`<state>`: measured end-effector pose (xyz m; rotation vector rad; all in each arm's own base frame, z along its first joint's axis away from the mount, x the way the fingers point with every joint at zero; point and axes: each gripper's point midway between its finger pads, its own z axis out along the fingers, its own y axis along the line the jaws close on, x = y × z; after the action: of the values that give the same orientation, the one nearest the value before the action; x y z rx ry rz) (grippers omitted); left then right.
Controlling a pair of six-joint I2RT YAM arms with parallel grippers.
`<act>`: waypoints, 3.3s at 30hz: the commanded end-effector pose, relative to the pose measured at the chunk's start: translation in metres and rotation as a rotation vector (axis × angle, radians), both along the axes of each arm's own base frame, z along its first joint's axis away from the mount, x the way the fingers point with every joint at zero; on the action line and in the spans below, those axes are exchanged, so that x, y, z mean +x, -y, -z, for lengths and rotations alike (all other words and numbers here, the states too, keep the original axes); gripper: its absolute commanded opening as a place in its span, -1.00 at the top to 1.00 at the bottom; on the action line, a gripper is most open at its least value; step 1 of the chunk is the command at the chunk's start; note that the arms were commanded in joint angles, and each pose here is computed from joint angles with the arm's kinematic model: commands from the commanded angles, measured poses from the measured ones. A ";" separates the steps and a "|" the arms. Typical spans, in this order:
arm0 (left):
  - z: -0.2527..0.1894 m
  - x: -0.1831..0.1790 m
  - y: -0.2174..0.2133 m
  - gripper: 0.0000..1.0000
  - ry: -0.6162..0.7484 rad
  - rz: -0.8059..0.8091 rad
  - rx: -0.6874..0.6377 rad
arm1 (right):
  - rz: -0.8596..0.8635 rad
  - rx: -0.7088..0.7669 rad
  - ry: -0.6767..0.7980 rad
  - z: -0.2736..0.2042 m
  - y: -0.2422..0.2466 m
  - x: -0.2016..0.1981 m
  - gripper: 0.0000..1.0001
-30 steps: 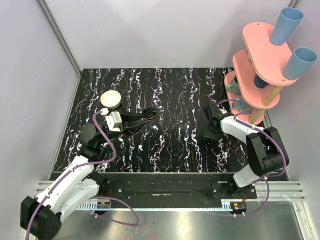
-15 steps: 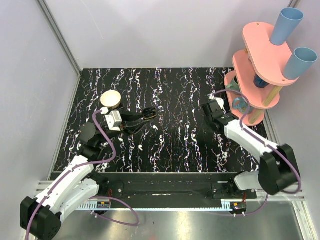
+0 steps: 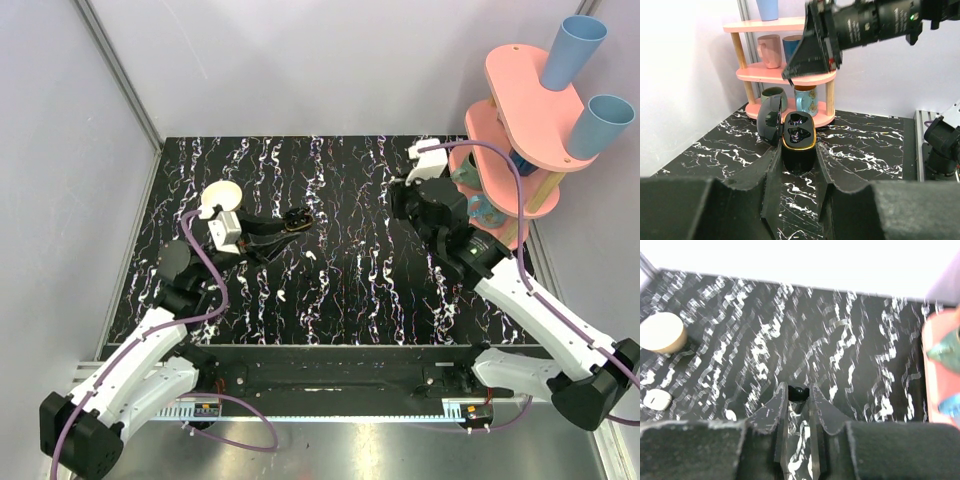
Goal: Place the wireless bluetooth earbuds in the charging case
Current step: Insert the right earbud into the right side groove of the charging case.
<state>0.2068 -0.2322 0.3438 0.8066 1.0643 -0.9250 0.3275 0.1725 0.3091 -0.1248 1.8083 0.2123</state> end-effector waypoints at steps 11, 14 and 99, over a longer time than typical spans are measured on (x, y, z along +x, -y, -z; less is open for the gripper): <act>-0.037 0.014 -0.001 1.00 -0.044 -0.042 -0.086 | -0.391 0.107 0.434 -0.154 -0.095 -0.041 0.95; -0.041 0.018 -0.001 1.00 -0.051 -0.061 -0.103 | -0.433 0.111 0.438 -0.153 -0.111 -0.048 0.96; -0.072 0.025 0.002 1.00 -0.048 -0.176 -0.245 | -0.609 -0.082 0.457 -0.107 -0.172 -0.078 0.87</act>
<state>0.2385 -0.2450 0.3767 0.5300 1.1561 -0.9283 0.2586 0.3449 0.4155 -0.6930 1.2873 0.4727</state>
